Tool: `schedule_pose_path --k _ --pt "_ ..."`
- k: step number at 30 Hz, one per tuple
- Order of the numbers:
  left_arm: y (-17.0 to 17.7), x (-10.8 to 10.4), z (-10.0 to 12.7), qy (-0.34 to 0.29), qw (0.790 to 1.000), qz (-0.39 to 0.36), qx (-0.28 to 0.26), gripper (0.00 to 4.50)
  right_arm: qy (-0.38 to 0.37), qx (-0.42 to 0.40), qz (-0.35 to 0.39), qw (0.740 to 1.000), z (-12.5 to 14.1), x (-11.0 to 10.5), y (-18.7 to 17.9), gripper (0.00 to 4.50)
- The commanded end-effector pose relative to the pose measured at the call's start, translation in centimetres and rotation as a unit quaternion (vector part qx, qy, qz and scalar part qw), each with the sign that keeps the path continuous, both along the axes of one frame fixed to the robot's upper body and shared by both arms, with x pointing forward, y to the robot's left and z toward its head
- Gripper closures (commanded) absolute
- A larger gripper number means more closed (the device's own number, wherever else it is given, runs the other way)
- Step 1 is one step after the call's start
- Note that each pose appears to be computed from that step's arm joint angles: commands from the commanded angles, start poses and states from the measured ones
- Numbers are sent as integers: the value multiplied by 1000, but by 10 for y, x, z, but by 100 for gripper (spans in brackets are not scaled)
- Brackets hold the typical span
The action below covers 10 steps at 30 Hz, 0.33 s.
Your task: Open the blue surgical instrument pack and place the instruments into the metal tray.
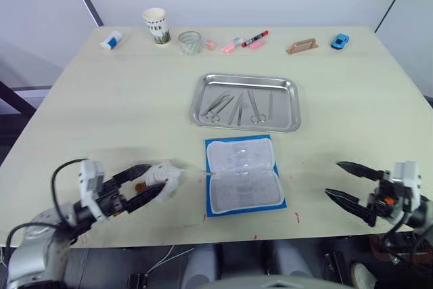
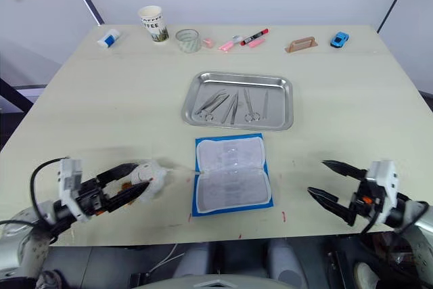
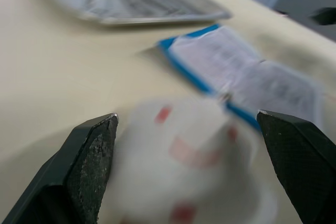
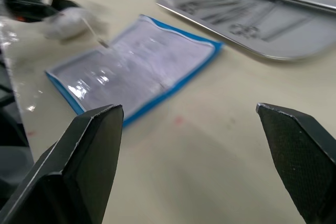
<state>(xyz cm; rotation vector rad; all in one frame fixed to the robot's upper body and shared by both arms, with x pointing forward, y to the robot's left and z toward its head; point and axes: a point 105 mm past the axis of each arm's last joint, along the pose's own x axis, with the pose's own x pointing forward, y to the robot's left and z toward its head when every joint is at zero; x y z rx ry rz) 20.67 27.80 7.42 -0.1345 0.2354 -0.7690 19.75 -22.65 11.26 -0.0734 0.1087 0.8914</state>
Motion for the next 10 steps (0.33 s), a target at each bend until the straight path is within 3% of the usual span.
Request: schedule_pose_path --k 1,10 --pt "15 -3 7 -18 999 32 21 0 -24 -20 -16 999 13 -9 -17 8" --pt "13 3 3 0 998 48 42 0 -14 -20 -20 999 6 -13 -24 8"
